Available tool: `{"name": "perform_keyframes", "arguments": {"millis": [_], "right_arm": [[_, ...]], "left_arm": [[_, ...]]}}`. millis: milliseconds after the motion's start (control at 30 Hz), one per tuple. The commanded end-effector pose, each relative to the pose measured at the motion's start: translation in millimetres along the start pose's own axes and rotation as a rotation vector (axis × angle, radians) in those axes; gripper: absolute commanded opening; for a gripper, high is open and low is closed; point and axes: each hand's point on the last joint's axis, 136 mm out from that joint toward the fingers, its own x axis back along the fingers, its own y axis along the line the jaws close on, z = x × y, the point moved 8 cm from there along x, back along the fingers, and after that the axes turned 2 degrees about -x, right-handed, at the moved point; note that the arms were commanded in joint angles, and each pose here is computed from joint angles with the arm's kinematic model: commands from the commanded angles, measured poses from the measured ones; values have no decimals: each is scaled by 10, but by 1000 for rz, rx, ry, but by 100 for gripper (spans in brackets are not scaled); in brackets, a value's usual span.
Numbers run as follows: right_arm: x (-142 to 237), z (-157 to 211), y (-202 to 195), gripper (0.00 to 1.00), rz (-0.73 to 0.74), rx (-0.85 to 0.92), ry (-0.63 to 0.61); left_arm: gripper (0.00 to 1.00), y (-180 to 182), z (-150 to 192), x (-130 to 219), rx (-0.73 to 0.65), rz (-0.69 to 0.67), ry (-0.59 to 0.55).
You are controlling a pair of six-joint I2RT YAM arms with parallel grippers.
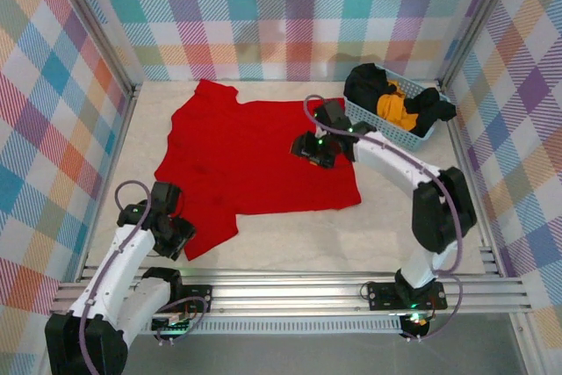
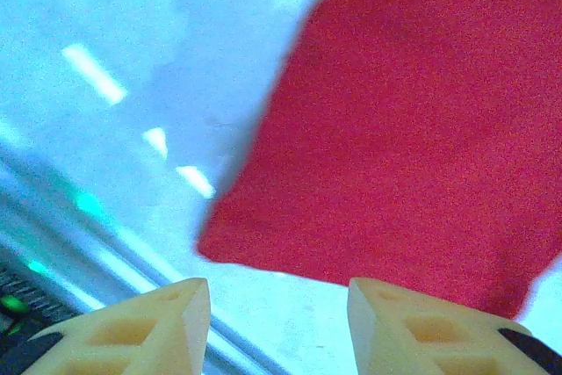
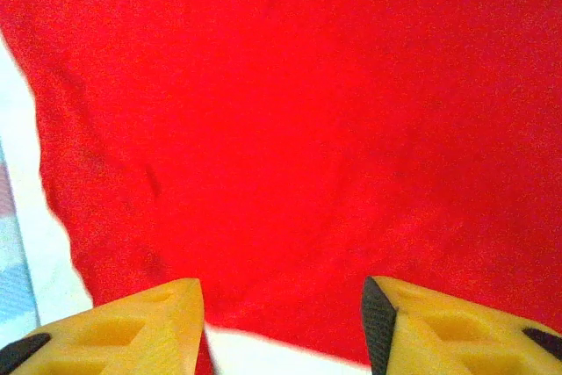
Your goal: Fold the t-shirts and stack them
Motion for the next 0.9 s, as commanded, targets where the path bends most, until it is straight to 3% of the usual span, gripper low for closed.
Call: {"name": "perform_keyframes", "arguments": {"millis": [0,133,333,500,567,667,867], "right_arm": [[6,220,-110,52,9,-45,25],[136,361,-95,52,-12,-57,15],[223,389,-102,52,19,-35,10],[225,539,-349,49,91,-61,10],[253,624,-516,49,139,-85,-14],[362,729,-835,49,253,-135,-82],[492,736,-1547,51,360,-363,-126]], "left_arm": [[46,178,54,-46,46,-94,-4],[48,130,128,-304,67,-102,85],[50,-3,141,-464,79,-11,103],[46,-114,125,-615,85,14,116],[37,-179,70,-624,66,20,85],[3,-202,-7,-541,25,-15,27],[0,-158,-19,-268,0,66,-55]]}}
